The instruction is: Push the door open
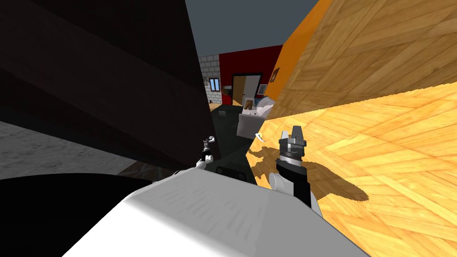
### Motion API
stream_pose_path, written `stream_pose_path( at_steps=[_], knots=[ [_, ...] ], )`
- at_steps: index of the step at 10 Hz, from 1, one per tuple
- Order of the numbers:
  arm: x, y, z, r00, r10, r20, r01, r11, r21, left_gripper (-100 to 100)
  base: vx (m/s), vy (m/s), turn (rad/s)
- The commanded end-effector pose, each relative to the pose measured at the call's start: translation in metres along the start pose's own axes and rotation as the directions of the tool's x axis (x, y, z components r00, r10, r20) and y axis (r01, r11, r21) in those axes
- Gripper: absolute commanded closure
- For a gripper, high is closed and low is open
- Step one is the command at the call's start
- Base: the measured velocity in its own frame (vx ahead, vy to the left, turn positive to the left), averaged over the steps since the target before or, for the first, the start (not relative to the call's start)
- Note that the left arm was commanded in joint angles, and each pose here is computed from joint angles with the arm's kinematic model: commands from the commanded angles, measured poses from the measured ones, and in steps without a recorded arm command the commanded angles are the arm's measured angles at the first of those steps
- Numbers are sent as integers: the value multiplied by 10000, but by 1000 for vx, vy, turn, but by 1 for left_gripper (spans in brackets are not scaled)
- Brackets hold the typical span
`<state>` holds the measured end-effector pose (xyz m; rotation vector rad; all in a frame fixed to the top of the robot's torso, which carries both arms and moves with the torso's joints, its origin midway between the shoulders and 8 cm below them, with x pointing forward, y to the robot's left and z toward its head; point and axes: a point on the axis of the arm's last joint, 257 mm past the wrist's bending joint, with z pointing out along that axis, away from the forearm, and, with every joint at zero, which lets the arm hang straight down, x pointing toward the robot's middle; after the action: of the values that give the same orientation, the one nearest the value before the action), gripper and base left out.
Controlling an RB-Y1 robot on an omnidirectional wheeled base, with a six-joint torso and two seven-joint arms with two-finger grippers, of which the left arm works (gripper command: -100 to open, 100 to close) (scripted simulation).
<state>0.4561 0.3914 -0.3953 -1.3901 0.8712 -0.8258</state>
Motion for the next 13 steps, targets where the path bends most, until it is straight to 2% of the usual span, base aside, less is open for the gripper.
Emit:
stream_pose_path(
  at_steps=[1, 6, 11, 13],
  knots=[
    [-91, -90, 48, 9999, 53, 122, -56, 9997, 217, 100, 154, 16, 43],
    [-402, -171, 131, 9975, 246, 662, -273, 9988, 398, 100, 198, 24, 97],
    [-526, -194, 148, 9952, 273, 935, -316, 9985, 442, 100, 131, 14, 65],
    [-609, -201, 149, 9930, 264, 1151, -318, 9985, 453, 100, 143, 10, 115]
  ],
)
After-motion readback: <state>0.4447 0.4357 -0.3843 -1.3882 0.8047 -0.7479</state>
